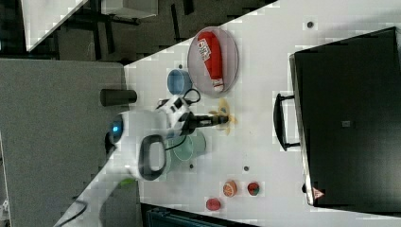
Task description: Pick Banana and place it in mug.
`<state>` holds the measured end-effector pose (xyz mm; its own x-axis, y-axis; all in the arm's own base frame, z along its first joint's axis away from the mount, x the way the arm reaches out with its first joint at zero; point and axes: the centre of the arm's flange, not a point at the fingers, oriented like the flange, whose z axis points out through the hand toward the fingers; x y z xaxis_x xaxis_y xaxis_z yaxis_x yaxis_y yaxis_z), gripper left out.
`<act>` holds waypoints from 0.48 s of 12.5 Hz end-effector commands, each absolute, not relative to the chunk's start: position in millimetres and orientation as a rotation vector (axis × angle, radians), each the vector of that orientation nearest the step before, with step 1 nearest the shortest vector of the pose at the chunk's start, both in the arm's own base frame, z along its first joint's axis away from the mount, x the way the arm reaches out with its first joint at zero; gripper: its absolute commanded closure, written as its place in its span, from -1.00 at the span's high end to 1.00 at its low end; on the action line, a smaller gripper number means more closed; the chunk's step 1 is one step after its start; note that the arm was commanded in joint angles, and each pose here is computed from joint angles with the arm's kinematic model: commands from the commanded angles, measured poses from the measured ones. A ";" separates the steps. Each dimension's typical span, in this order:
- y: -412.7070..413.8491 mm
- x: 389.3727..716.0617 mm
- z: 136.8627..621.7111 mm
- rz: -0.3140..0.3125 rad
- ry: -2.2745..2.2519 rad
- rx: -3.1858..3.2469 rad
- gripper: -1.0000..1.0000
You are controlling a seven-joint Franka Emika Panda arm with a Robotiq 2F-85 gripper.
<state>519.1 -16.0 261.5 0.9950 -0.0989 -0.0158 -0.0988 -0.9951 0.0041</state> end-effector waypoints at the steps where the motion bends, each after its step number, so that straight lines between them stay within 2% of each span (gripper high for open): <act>1: -12.8 524.9 353.6 0.056 -0.124 3.142 -0.30; 2: -5.5 521.8 376.4 0.012 -0.114 3.145 -0.30; 3: 1.7 521.0 402.4 0.001 -0.128 3.145 -0.30; 6: 32.4 514.7 473.6 0.027 -0.197 3.140 -0.30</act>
